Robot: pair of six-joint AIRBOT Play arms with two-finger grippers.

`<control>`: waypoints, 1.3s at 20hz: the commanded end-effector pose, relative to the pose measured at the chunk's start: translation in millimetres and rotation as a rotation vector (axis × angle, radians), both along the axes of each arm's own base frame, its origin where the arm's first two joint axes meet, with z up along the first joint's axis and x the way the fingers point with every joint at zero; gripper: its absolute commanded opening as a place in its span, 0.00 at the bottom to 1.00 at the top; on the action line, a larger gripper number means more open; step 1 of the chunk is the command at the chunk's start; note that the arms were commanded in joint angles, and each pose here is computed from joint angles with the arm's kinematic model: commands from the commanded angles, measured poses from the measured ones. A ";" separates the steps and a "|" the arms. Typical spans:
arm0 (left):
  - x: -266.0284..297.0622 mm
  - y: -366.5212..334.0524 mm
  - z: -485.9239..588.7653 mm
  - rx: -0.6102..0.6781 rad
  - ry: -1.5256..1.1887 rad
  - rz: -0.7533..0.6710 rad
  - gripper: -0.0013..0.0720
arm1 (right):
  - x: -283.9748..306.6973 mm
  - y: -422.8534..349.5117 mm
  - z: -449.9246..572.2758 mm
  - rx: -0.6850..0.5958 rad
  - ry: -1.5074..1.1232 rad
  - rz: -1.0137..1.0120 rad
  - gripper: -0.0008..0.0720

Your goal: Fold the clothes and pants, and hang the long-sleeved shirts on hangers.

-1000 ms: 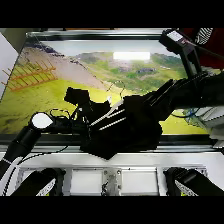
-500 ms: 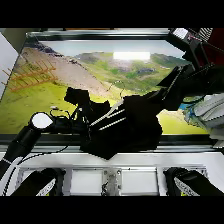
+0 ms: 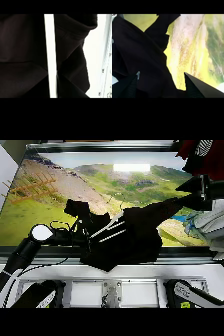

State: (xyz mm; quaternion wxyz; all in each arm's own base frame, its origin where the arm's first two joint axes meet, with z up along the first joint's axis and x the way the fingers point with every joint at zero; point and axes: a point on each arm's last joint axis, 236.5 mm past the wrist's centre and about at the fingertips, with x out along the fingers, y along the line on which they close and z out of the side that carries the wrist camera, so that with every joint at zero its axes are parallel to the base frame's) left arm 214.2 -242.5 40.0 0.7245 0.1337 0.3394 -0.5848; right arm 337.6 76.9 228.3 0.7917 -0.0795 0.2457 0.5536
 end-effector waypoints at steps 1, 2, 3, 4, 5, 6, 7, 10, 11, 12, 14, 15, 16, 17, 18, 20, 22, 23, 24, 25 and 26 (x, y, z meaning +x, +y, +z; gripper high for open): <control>0.2 0.0 -0.1 0.000 0.000 0.000 0.03 | 18.0 -28.1 -17.5 0.119 -0.048 0.060 0.87; 0.2 0.1 -0.1 0.000 0.000 0.000 0.03 | 22.6 -27.2 -25.9 0.130 -0.037 0.076 0.87; 0.2 0.1 -0.1 0.000 0.000 0.000 0.03 | 25.7 -24.8 -32.3 0.139 -0.025 0.090 0.87; 0.3 0.1 -0.1 0.000 0.000 0.001 0.03 | 27.9 -21.1 -38.2 0.148 -0.007 0.103 0.87; 0.2 0.1 -0.1 0.000 0.001 0.001 0.03 | 28.8 -17.6 -42.7 0.154 0.001 0.117 0.87; 0.2 0.1 -0.1 0.000 0.000 0.000 0.03 | 28.9 -13.5 -47.6 0.157 -0.002 0.137 0.87; 0.2 0.1 -0.1 0.000 0.000 0.000 0.03 | 27.6 -9.4 -51.8 0.159 0.000 0.154 0.87; 0.2 0.1 -0.2 0.001 0.000 0.000 0.03 | 18.8 -0.5 -75.2 0.142 0.070 0.182 0.87; 0.3 0.2 -0.2 0.001 0.000 0.000 0.03 | 15.7 1.3 -82.1 0.141 0.081 0.193 0.87; 0.4 0.2 -0.2 0.001 0.000 0.001 0.03 | 13.6 3.1 -85.7 0.152 0.097 0.194 0.87; 0.8 0.2 -0.1 0.001 -0.002 0.002 0.03 | 9.5 6.1 -92.0 0.167 0.125 0.198 0.87; 1.0 0.2 -0.1 0.001 -0.002 0.003 0.03 | 7.6 8.1 -94.8 0.173 0.138 0.202 0.87; 1.0 0.2 -0.2 0.001 -0.002 0.003 0.03 | 5.2 11.1 -97.8 0.179 0.151 0.208 0.87; 1.0 0.2 -0.2 0.001 -0.002 0.003 0.03 | 3.0 14.5 -100.2 0.184 0.162 0.216 0.87; 0.9 0.2 -0.2 0.001 -0.002 0.002 0.03 | 0.7 19.2 -102.6 0.188 0.173 0.228 0.87; 1.0 0.2 -0.2 0.001 -0.002 0.003 0.03 | -4.0 30.4 -105.5 0.191 0.183 0.261 0.87; 1.0 0.2 -0.2 0.001 -0.002 0.003 0.03 | -7.8 42.0 -105.7 0.187 0.169 0.304 0.86; 0.9 0.2 -0.2 0.001 -0.002 0.002 0.03 | -9.9 47.6 -105.7 0.186 0.171 0.321 0.87; 1.0 0.2 -0.2 0.001 -0.002 0.003 0.03 | -11.8 52.5 -105.7 0.184 0.173 0.335 0.86; 1.0 0.2 -0.2 0.001 -0.002 0.003 0.03 | -13.6 56.9 -105.8 0.183 0.175 0.349 0.87; 0.9 0.2 -0.2 0.001 -0.002 0.002 0.03 | -15.2 60.6 -105.8 0.182 0.176 0.360 0.86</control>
